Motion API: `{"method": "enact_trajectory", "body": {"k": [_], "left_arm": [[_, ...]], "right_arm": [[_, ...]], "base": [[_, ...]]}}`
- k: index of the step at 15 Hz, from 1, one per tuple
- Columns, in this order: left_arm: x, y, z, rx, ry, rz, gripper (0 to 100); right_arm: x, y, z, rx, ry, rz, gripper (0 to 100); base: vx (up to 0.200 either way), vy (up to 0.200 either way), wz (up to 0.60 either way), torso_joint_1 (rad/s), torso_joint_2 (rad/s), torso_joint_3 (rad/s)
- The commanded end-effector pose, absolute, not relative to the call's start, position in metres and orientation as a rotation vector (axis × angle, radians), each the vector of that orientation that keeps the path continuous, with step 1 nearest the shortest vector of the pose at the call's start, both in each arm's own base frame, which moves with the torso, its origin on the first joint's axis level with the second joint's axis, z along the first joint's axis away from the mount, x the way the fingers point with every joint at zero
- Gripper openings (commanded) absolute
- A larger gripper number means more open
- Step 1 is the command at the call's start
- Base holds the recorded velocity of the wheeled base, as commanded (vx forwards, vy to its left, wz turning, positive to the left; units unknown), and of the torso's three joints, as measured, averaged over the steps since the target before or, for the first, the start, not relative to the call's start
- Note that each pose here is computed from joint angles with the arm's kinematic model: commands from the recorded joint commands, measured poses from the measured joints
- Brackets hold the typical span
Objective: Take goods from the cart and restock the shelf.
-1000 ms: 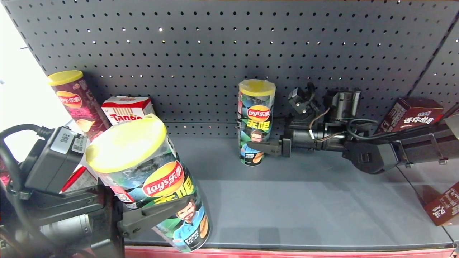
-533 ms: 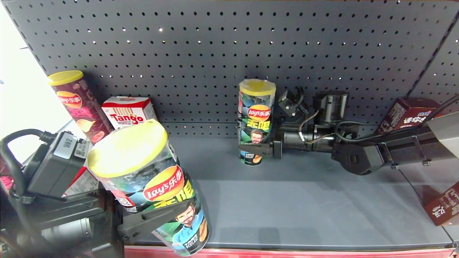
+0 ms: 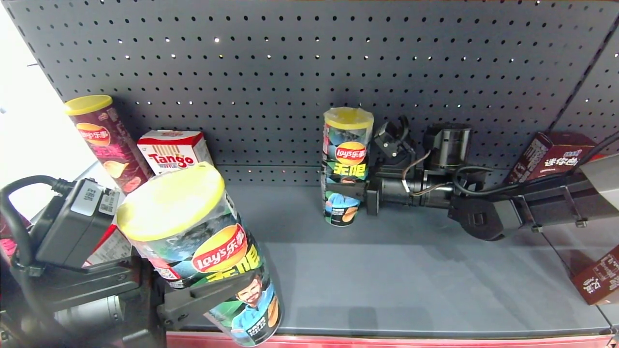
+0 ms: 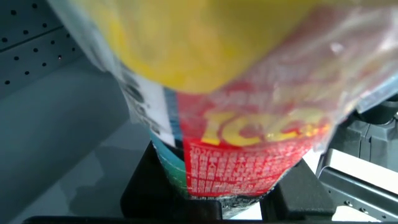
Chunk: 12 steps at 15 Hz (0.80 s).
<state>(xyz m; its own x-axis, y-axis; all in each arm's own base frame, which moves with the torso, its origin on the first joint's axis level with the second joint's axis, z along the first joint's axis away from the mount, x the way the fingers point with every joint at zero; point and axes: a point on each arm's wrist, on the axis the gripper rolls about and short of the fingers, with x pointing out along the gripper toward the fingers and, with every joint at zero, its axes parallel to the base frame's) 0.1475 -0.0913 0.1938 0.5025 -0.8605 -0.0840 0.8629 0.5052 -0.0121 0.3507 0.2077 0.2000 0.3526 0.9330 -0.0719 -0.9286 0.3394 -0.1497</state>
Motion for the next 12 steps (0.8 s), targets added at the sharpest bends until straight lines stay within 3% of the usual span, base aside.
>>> {"method": "enact_trajectory", "body": {"k": [1, 6, 12], "left_arm": [[0.147, -0.091, 0.194, 0.033, 0.082, -1.041, 0], [0.148, -0.091, 0.195, 0.033, 0.079, -1.041, 0], [0.148, -0.091, 0.194, 0.033, 0.080, -1.035, 0]], "right_arm": [[0.333, 0.198, 0.223, -0.177, -0.073, 1.191, 0], [0.267, 0.180, 0.235, -0.172, -0.072, 1.154, 0], [0.202, 0.184, 0.206, -0.140, -0.076, 1.154, 0]], "base": [[0.000, 0.000, 0.00, 0.000, 0.00, 0.000], [0.000, 0.000, 0.00, 0.000, 0.00, 0.000], [0.000, 0.000, 0.00, 0.000, 0.00, 0.000]]}}
